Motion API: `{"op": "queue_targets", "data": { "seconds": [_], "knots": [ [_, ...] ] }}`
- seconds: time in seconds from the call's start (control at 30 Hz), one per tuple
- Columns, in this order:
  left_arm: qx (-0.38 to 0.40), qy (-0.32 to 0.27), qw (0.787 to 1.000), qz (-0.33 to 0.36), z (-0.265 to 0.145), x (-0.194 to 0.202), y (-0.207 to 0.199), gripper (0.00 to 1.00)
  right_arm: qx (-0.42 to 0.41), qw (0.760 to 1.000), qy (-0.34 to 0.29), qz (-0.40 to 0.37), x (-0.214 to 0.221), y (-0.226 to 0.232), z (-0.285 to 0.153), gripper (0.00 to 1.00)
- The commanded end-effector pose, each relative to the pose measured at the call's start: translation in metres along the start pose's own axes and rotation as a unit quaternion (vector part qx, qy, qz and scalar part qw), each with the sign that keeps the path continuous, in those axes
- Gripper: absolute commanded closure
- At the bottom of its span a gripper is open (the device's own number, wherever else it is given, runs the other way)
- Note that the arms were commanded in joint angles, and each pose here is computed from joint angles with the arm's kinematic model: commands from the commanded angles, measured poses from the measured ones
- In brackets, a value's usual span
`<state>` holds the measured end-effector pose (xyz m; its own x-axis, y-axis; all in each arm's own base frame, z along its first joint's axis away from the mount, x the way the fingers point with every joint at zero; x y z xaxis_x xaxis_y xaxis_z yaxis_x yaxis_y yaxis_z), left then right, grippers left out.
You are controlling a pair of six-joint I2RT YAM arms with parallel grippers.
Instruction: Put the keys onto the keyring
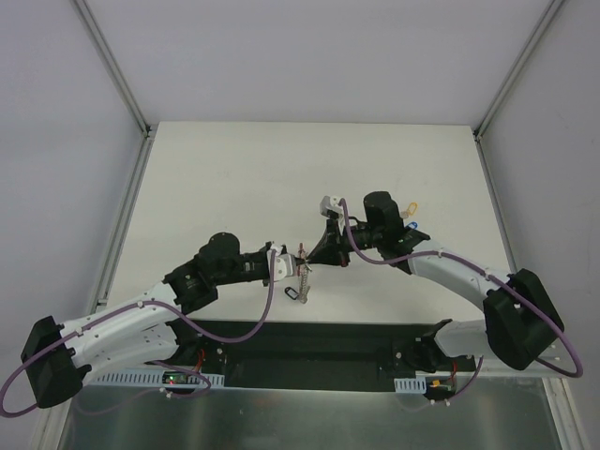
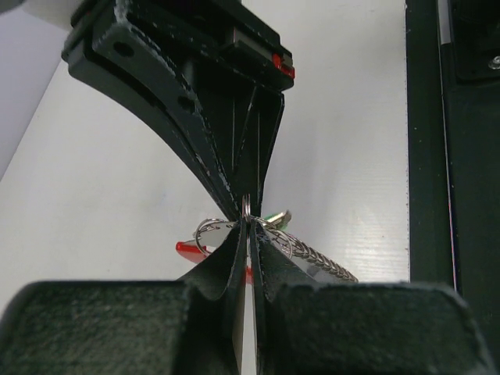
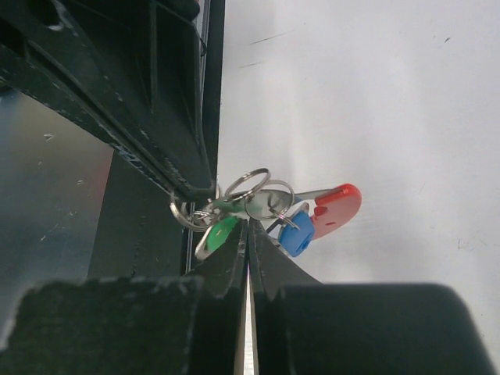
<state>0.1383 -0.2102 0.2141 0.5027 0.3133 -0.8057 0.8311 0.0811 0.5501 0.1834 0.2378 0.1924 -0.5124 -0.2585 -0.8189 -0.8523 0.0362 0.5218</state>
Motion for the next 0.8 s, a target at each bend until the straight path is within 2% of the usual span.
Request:
{"op": "queue_targets", "data": {
  "seconds": [0.0,0.33,0.4,0.5,0.63,0.77],
  "knots": [
    [-0.018,-0.090,0.996,0.021,0.005,-0.035,0.018,1.00,-0.018,1.000,-0.005,-0.014,-0.011,0.000,0.003,0.99],
    [-0.046,-0.056,0.997,0.013,0.003,-0.018,0.014,1.00,-0.004,1.000,-0.014,-0.026,-0.012,0.005,-0.001,0.99],
    [-0.055,-0.046,0.997,0.015,0.002,-0.015,0.014,1.00,0.019,0.999,-0.016,-0.023,-0.012,0.001,-0.002,0.99],
    [-0.069,-0.026,0.997,0.016,-0.001,-0.010,0.016,1.00,0.082,0.996,-0.020,-0.008,-0.012,-0.009,-0.007,0.90],
    [-0.074,-0.021,0.997,0.015,-0.003,-0.008,0.015,1.00,0.126,0.992,-0.030,0.000,-0.010,-0.014,-0.015,0.71],
    [-0.077,-0.021,0.997,0.013,-0.003,-0.006,0.014,1.00,0.136,0.990,-0.041,-0.012,-0.011,-0.012,-0.020,0.63]
  ]
}}
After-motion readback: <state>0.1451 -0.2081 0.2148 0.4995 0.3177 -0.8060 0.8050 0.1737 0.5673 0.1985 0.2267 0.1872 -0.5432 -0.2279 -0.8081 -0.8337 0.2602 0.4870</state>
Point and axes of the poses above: each gripper's point midway between its finger pads, its own z axis out along the fingers, its own y axis along the line the jaws close on, x = y × z, the point moved 8 cm from there along -z, back along the fingers, and after that the axes turned 14 degrees about z, right-handed, at the moved point
